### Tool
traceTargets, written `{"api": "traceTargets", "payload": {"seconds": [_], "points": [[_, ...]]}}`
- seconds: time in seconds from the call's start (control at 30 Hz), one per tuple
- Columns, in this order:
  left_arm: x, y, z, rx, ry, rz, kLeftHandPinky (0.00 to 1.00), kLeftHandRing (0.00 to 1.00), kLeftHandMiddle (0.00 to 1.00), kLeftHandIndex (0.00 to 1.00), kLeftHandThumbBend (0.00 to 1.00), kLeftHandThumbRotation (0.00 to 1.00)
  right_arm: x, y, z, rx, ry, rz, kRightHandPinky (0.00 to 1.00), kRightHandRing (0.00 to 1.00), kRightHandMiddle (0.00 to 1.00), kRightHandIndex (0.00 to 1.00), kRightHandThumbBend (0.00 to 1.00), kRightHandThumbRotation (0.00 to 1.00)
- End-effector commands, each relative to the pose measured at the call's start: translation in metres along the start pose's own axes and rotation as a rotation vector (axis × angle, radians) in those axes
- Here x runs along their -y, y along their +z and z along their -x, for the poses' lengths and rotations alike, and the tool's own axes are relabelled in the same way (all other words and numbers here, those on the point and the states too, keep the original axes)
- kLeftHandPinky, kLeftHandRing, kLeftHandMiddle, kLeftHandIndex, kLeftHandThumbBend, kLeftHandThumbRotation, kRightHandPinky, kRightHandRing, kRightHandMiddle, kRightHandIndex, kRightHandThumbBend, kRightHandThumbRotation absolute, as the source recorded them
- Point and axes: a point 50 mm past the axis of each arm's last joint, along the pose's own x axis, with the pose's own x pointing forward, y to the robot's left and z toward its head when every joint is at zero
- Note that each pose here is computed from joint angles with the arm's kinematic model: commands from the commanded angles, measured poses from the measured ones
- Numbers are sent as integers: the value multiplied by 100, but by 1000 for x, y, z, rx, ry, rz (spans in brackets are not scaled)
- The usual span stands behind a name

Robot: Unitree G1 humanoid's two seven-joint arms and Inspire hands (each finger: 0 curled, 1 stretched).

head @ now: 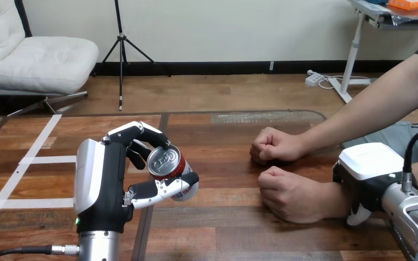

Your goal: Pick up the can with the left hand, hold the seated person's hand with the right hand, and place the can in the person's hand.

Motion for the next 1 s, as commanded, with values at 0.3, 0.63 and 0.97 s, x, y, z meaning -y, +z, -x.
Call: {"api": "traceTargets", "payload": {"seconds": [0.3,0.63,0.97], "points": [[-13,15,-20,106,64,8,29,35,40,42,75,0,30,-13,0,-8,-114,-80,16,24,35,53,72,0],[-15,15,-21,121,64,5,29,35,40,42,74,0,37,-12,6,10,-148,-120,24,33,44,52,76,0],[-14,15,-20,124,56,4,29,35,40,41,76,0,44,-13,13,17,-171,-130,26,35,45,51,78,0]]}}
